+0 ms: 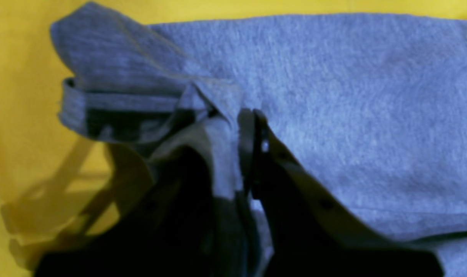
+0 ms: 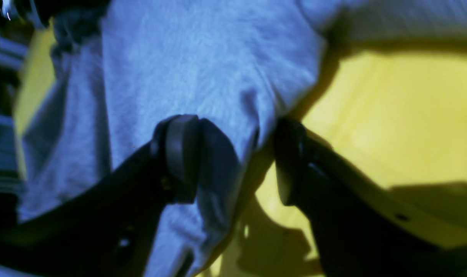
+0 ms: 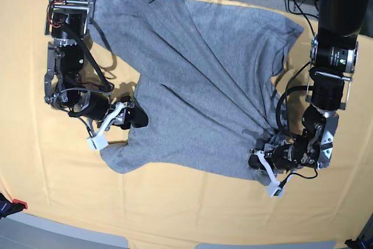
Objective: Layout the t-shirt on the table in an organized manner, then fold the t-shirt properly
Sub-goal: 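Grasp the other hem corner with the right gripper and pull both corners apart, then release both hem corners, leaving the shirt spread flat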
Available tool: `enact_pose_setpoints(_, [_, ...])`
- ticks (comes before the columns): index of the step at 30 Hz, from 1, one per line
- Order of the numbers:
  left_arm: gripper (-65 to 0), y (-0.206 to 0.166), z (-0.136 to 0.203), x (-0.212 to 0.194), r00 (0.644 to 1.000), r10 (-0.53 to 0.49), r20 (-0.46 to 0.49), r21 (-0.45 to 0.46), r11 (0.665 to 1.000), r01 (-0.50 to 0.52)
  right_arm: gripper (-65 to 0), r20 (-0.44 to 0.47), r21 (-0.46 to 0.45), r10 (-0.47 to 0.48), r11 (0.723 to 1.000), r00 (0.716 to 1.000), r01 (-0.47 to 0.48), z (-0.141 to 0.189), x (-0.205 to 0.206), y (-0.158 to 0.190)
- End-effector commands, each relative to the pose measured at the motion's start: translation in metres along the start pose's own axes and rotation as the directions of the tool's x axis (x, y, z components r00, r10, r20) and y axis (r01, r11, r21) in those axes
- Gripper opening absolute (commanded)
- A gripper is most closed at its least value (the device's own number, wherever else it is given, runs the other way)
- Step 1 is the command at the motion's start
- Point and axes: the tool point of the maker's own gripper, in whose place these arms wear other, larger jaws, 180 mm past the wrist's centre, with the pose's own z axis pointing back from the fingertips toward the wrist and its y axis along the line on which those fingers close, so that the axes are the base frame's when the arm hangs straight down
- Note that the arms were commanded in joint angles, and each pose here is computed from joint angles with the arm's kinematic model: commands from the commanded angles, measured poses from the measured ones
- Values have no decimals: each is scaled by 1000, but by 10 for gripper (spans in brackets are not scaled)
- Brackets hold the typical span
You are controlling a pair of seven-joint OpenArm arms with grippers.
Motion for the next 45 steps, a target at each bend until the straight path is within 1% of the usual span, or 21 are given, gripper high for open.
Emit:
enact_pose_setpoints(1, [-650, 1, 10, 30, 998, -20, 66, 1, 1000, 20, -466, 34, -3, 43, 999, 999, -43, 2, 16, 0])
enact_pose_setpoints(2, [-650, 1, 10, 30, 998, -20, 66, 1, 1000, 20, -565, 34, -1, 72, 997, 997, -72, 2, 18, 1])
enact_pose_setpoints(3, [-650, 1, 10, 30, 998, -20, 66, 1, 1000, 20, -650, 33, -1, 89, 996, 996, -89, 2, 20, 1])
enact_pose_setpoints(5, [-650, 1, 10, 30, 998, -20, 66, 1, 1000, 20, -650, 26, -24, 117, 993, 993, -117, 3, 27, -3])
enact_pose_setpoints(8, [-650, 0, 11, 32, 997, -24, 69, -1, 1000, 24, -650, 30, -88, 191, 978, 981, -188, 8, 53, -15])
enact_pose_setpoints(10, [-650, -1, 12, 34, 997, -32, 72, -6, 999, 33, -650, 36, -157, 224, 964, 974, -215, 17, 76, -28])
enact_pose_setpoints(12, [-650, -2, 13, 38, 996, -47, 79, -15, 999, 48, -650, 38, -230, 258, 942, 965, -243, 27, 99, -40])
enact_pose_setpoints(16, [-650, -4, 19, 55, 992, -45, 115, -22, 999, 47, -650, 46, -364, 309, 891, 950, -272, 52, 139, -63])
enact_pose_setpoints(20, [-650, -9, 29, 84, 983, -42, 180, -43, 998, 50, -650, 75, -417, 357, 859, 931, -296, 74, 170, -72])
enact_pose_setpoints(23, [-650, -14, 41, 110, 970, -86, 228, -49, 994, 100, -650, 80, -443, 391, 838, 917, -319, 89, 187, -76])
enact_pose_setpoints(28, [-650, -17, 63, 154, 943, -128, 308, -28, 989, 144, -650, 103, -481, 429, 811, 897, -333, 112, 213, -79])
enact_pose_setpoints(32, [-650, -20, 80, 182, 923, -157, 352, -10, 985, 171, -650, 108, -489, 448, 801, 887, -345, 122, 222, -80])
enact_pose_setpoints(35, [-650, -21, 85, 190, 917, -164, 364, -5, 984, 179, -650, 111, -480, 447, 806, 888, -346, 122, 221, -79])
enact_pose_setpoints(45, [-650, -15, 71, 167, 935, -163, 315, 3, 985, 171, -650, 104, -481, 446, 805, 889, -347, 122, 220, -80])
